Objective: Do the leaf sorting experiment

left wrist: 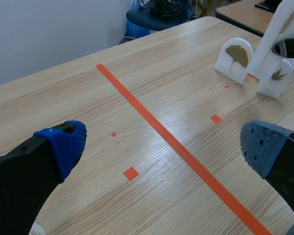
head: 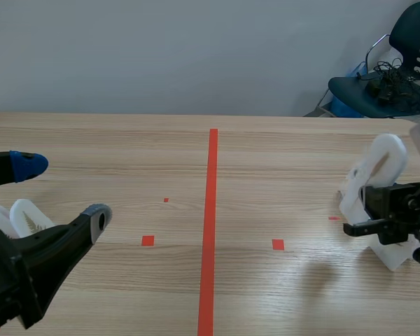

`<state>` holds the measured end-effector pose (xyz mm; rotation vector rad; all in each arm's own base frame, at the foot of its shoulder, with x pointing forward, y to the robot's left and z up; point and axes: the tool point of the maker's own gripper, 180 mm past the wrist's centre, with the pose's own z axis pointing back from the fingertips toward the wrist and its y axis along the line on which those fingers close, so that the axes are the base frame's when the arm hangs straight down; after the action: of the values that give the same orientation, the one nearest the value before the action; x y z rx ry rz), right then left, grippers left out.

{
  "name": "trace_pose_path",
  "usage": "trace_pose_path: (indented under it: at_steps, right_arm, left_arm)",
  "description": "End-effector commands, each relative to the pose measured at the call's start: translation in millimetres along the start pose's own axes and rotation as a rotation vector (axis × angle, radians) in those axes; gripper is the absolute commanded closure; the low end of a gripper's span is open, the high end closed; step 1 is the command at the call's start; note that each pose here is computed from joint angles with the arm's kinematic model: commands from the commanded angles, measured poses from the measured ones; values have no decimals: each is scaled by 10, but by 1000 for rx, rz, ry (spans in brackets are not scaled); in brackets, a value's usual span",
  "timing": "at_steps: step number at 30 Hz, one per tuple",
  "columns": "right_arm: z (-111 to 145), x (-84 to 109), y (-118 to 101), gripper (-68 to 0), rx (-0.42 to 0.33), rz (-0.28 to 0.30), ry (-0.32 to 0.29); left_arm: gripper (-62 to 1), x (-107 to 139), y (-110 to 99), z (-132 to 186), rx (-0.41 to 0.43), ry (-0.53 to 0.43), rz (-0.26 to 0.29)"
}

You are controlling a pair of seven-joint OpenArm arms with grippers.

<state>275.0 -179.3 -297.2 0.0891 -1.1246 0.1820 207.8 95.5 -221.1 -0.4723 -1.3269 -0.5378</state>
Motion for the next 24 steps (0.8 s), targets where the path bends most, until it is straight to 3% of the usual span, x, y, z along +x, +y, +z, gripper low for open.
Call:
trace_pose_path:
  at_steps: [1,9,15,19,24]
  right_arm:
    - [-81,85,36,-60,18,-14,-44]
    - [-248,-271,-180,-46,-29,-71,7]
    - [-308,-365,-283,-60,-58,-31,15]
    - [-301,-457,-288,-144,-59,-36,47]
    - [-279,-325,-350,-277,-65,-19,15]
  left_arm:
    - [-623,54,-4,-3,0,-26,6]
    - [-623,54,-4,-3,0,-26,6]
    - [-623,53,-4,-3,0,-26,6]
    - [-623,53,-4,-3,0,-26,6]
    - [-623,53,-4,-3,0,-26,6]
